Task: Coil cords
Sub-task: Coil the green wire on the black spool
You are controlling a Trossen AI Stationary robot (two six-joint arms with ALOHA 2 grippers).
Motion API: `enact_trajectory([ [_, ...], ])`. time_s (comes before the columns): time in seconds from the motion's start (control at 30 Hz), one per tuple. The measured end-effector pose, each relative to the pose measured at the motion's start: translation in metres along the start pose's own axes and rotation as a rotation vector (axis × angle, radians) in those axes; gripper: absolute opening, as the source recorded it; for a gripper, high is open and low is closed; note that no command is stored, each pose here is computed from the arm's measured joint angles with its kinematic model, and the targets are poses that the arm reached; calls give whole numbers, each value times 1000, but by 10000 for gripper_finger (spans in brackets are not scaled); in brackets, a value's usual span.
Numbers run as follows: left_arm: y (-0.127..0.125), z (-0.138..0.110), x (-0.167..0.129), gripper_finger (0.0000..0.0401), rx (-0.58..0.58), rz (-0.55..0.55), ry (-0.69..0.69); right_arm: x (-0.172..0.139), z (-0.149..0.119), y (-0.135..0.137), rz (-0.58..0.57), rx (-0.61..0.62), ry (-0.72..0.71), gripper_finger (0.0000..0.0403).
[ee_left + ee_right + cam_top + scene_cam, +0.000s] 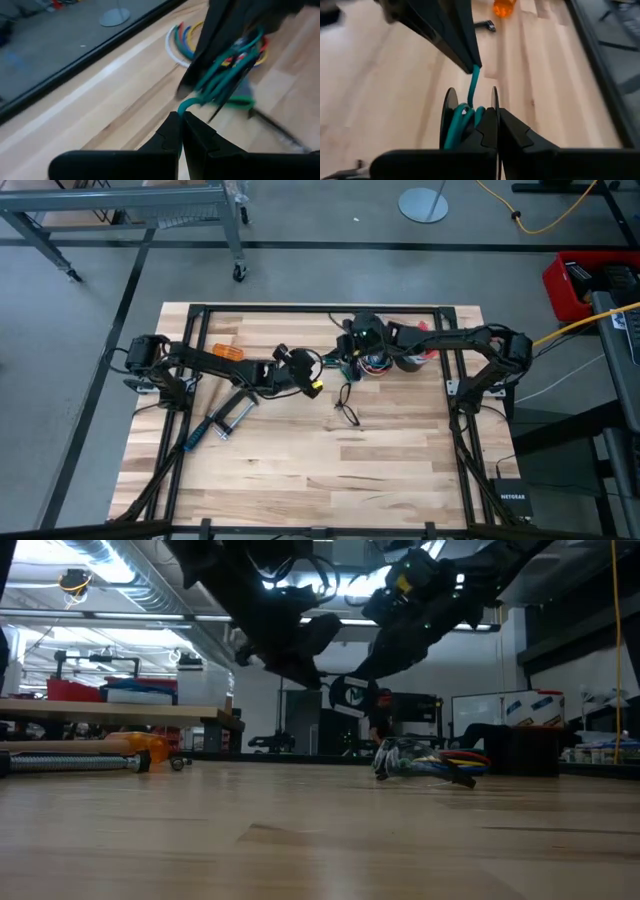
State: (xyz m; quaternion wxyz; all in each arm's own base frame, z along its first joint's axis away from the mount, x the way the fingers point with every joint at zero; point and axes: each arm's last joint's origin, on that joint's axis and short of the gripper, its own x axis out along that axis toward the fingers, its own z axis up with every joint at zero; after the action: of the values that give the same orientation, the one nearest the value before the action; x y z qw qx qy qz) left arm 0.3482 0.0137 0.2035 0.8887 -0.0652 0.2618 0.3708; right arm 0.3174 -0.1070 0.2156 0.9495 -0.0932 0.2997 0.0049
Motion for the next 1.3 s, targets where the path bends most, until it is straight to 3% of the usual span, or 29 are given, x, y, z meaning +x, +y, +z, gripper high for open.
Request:
enact_trajectory([
  [0.27,1,13,6,0,-116,-121,-50,5,7,18,-149,-85,62,3],
  [0.4,-1,20,6,0,-191,-186,-85,10,8,16,-189,-9,31,3],
  [0.73,-2,24,5,2,-312,-213,-103,26,12,11,-215,196,-122,3],
  [1.1,-3,24,4,2,-183,-201,-116,26,18,9,-226,227,-190,3],
  [1.3,-9,19,-1,1,-18,-200,-109,25,16,3,-243,221,-188,3],
])
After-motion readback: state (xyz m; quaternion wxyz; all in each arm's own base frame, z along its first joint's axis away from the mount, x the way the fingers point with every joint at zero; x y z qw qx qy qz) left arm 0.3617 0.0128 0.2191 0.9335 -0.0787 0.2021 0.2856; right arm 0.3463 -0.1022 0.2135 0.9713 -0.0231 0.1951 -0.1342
